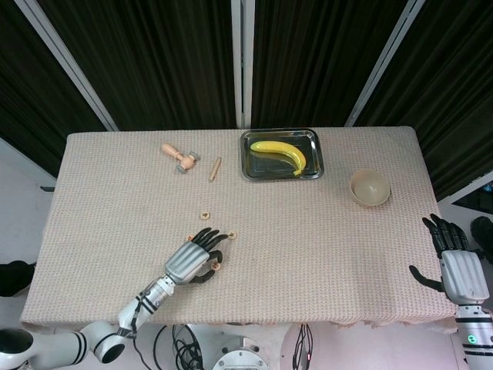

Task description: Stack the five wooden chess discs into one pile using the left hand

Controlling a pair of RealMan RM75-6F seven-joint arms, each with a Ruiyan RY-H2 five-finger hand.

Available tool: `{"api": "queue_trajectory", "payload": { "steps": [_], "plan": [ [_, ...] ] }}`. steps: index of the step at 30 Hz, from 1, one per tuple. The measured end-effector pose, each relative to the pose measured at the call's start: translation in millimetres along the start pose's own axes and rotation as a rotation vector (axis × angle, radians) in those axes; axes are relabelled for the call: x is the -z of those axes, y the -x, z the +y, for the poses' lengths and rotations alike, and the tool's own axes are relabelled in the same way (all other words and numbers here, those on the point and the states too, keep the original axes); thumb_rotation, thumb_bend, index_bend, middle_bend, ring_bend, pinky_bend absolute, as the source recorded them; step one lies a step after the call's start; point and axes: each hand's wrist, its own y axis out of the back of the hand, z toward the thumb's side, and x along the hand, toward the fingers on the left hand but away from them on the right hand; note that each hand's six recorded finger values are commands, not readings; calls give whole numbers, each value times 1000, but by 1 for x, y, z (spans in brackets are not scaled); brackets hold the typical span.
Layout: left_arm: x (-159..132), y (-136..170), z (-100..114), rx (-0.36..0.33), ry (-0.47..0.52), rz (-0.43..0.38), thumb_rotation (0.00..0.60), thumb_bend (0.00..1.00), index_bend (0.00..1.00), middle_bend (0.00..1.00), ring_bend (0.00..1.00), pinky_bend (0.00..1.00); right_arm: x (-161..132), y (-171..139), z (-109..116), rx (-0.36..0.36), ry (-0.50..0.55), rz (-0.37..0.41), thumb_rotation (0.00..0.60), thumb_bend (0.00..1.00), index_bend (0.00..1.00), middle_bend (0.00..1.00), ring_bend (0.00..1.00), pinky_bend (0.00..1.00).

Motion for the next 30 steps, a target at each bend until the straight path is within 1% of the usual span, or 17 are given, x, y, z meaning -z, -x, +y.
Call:
{"api": "queue_trajectory", "payload": {
  "steps": [10, 16, 19, 23, 26, 30],
  "plan": [
    [3, 1, 6, -15, -6, 4, 600, 348, 501, 75, 0, 0, 0, 1, -1, -3, -2, -1, 600, 162, 0, 0, 0, 0],
    [13, 1, 26, -60, -43, 21, 600, 348, 501, 77, 0, 0, 0, 0, 0, 0, 1, 0, 600, 162, 0, 0, 0, 0],
    [23, 3, 40, -73, -68, 46, 600, 349, 501, 77, 0, 0, 1, 0, 0, -1, 1, -1, 600, 162, 0, 0, 0, 0],
    [42, 4, 57, -78, -89, 103, 600, 349, 501, 77, 0, 0, 0, 0, -1, -1, -1, 0, 600, 162, 0, 0, 0, 0],
    [52, 3, 61, -69, -92, 133, 600, 348, 500, 77, 0, 0, 0, 0, -1, 0, -1, 0, 600, 162, 0, 0, 0, 0],
    [60, 3, 58, -49, -89, 156, 600, 349, 495, 77, 0, 0, -1, 0, -1, 1, -3, 0, 600, 162, 0, 0, 0, 0]
  ]
}}
